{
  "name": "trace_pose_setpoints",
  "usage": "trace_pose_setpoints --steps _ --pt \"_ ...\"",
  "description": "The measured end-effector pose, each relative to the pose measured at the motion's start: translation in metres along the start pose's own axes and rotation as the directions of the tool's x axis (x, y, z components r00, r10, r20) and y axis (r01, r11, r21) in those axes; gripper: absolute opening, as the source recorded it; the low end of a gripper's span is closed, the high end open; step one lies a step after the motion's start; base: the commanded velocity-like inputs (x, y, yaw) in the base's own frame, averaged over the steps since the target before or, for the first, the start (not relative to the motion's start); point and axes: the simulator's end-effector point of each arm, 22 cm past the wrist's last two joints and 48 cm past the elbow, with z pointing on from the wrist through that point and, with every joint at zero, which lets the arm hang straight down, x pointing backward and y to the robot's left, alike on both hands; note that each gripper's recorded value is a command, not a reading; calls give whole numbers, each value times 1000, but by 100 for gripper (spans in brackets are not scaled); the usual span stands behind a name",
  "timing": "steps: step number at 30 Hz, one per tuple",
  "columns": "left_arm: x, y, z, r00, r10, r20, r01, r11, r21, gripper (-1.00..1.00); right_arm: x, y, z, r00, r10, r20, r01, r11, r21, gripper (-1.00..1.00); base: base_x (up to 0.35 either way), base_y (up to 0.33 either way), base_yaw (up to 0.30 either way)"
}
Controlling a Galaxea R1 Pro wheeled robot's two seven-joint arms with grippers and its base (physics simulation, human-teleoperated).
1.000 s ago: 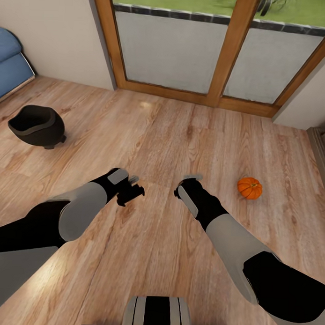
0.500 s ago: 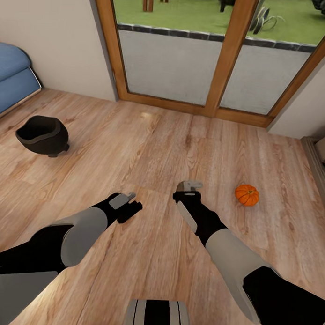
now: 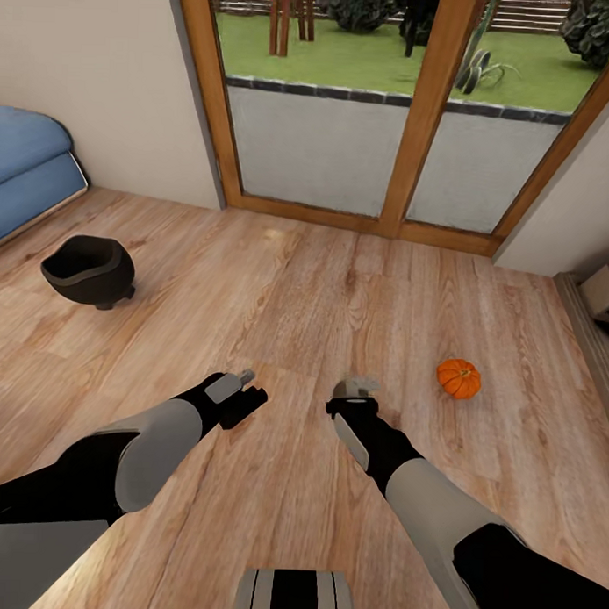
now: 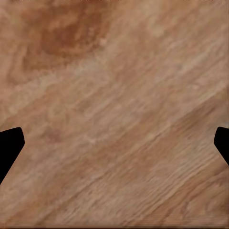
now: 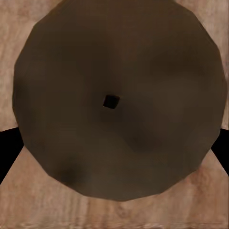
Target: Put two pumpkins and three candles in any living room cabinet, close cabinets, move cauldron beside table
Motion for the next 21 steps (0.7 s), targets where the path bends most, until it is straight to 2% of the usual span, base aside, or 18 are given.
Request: trace_pose_setpoints --steps 7,8,14,21 --pt "-4 -6 -15 1000 2 17 -2 1000 15 100 8 14 -9 1000 -13 -7 13 997 -75 -100 0 0 0" --pt "-3 -5 -16 1000 2 17 -2 1000 14 100 15 20 -9 1000 -6 -23 3 995 -105 -100 0 0 0" --pt "4 1 -22 1000 2 16 -2 1000 12 100 9 17 -18 1000 -17 -11 16 995 -103 -100 0 0 0" --pt "12 6 -30 1000 2 18 -2 1000 12 100 18 9 -24 999 -27 -32 24 996 -88 -100 0 0 0"
